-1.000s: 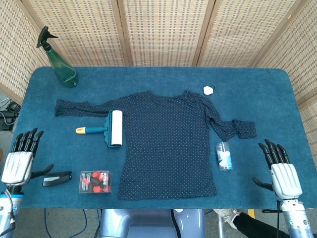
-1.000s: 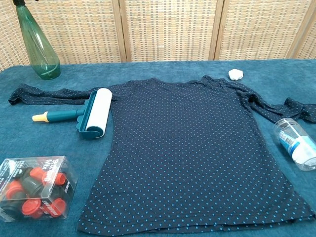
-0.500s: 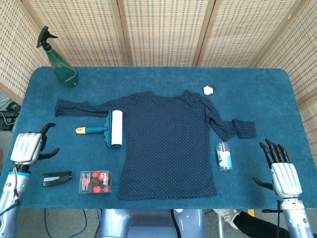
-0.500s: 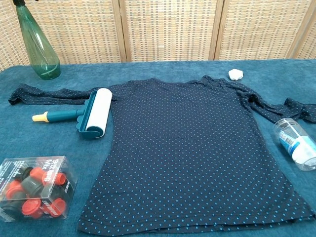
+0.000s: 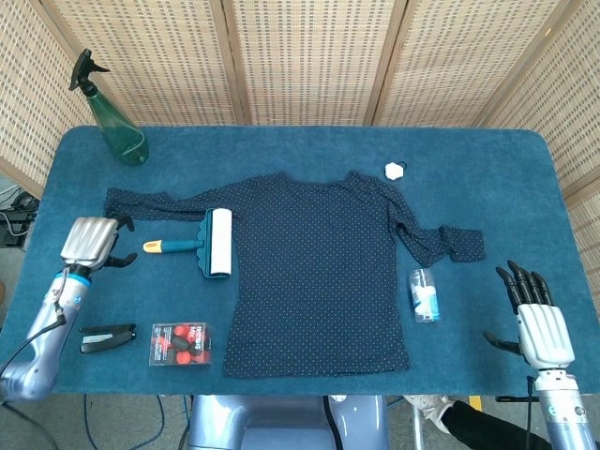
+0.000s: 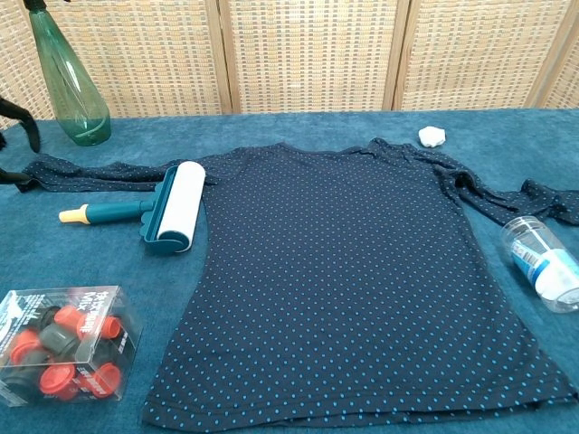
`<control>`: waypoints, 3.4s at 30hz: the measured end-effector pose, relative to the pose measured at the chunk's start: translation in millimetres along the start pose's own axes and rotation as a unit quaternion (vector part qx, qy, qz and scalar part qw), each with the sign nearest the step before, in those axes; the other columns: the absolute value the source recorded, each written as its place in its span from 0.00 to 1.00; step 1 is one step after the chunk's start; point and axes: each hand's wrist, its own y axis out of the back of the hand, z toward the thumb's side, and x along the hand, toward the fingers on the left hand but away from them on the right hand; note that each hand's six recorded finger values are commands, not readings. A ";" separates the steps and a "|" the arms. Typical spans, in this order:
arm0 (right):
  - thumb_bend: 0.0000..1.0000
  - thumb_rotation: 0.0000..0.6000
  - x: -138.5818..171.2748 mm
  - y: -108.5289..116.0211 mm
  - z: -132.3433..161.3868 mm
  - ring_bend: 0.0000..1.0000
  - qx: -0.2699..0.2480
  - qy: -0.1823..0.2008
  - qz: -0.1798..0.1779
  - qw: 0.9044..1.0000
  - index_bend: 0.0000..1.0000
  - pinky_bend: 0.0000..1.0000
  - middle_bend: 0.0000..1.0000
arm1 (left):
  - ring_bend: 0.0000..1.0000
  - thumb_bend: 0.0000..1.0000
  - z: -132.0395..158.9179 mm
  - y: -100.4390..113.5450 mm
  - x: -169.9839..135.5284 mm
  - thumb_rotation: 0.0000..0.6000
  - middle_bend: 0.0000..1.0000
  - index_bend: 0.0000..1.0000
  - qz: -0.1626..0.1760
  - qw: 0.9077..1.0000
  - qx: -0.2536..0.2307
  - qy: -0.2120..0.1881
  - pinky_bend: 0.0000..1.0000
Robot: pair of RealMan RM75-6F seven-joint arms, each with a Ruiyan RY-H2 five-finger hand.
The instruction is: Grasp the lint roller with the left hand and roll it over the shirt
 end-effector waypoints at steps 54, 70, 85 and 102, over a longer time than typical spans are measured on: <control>0.09 1.00 -8.3 1.4 -17.0 0.00 -0.002 -0.021 -0.009 1.000 0.04 0.00 0.00 | 0.75 0.45 93.5 -29.5 74.3 1.00 0.92 0.84 -0.024 0.991 0.116 -0.068 0.66; 0.09 1.00 -10.4 4.7 -26.5 0.00 -0.015 -0.037 -0.008 0.999 0.04 0.00 0.00 | 0.75 0.41 142.0 7.1 71.6 1.00 0.92 0.84 -0.060 0.985 0.122 -0.107 0.66; 0.09 1.00 -12.6 -2.7 -31.7 0.00 -0.023 -0.043 0.009 0.999 0.04 0.00 0.00 | 0.75 0.40 173.0 3.1 75.7 1.00 0.92 0.84 -0.125 0.966 0.200 -0.108 0.65; 0.09 1.00 -13.7 -7.6 -29.6 0.00 -0.042 -0.036 0.025 0.998 0.04 0.00 0.00 | 0.75 0.41 229.0 -12.7 77.9 1.00 0.92 0.83 -0.132 0.956 0.233 -0.121 0.65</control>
